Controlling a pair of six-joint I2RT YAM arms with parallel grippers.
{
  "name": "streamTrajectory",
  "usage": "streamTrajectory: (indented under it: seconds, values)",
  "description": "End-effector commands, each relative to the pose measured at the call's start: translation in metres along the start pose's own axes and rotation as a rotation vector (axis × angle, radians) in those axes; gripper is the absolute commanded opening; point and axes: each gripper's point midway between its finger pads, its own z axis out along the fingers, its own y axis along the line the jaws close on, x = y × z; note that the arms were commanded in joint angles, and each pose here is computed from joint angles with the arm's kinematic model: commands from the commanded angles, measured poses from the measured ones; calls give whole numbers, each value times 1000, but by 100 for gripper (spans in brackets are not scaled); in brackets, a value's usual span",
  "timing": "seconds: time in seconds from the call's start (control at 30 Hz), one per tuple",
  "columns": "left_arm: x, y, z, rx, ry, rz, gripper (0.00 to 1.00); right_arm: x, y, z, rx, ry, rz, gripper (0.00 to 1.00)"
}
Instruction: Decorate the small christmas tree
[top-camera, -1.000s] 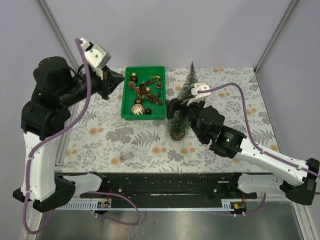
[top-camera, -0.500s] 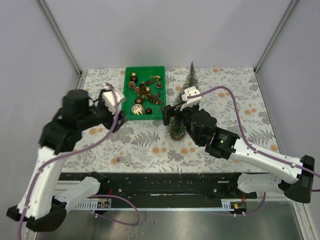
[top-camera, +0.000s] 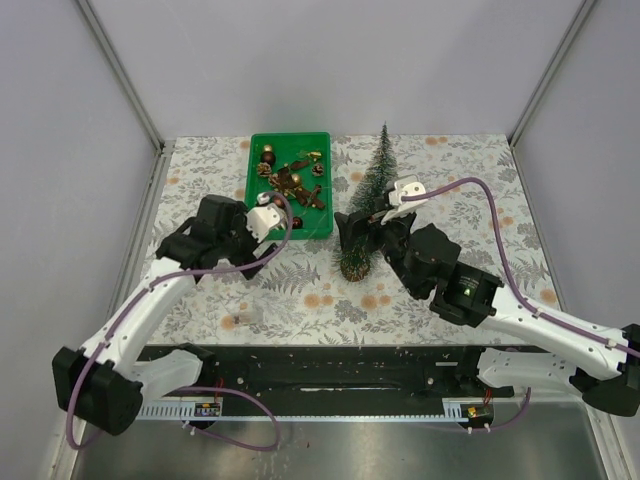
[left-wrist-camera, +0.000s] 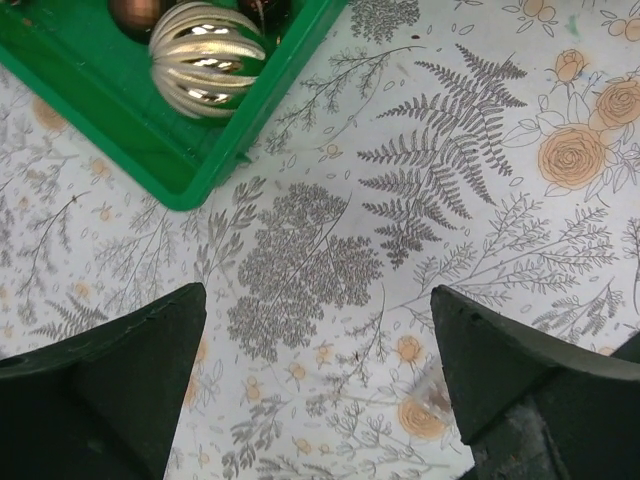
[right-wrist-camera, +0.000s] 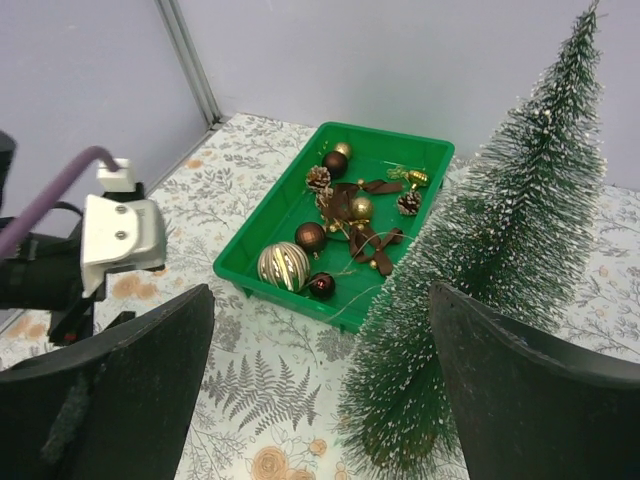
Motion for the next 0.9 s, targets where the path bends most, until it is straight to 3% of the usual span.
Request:
streamTrajectory:
  seconds: [0.0, 0.47, 0.87]
  values:
    - [-20, 4, 29, 56, -43, 65, 99, 5, -2, -1, 16, -1, -8, 96]
    - [-43, -23, 114, 256, -18, 61, 99, -2, -23, -19, 72, -10, 16, 94]
    - [-57, -20, 171, 225, 4, 13, 98, 2, -24, -21, 67, -8, 30, 93]
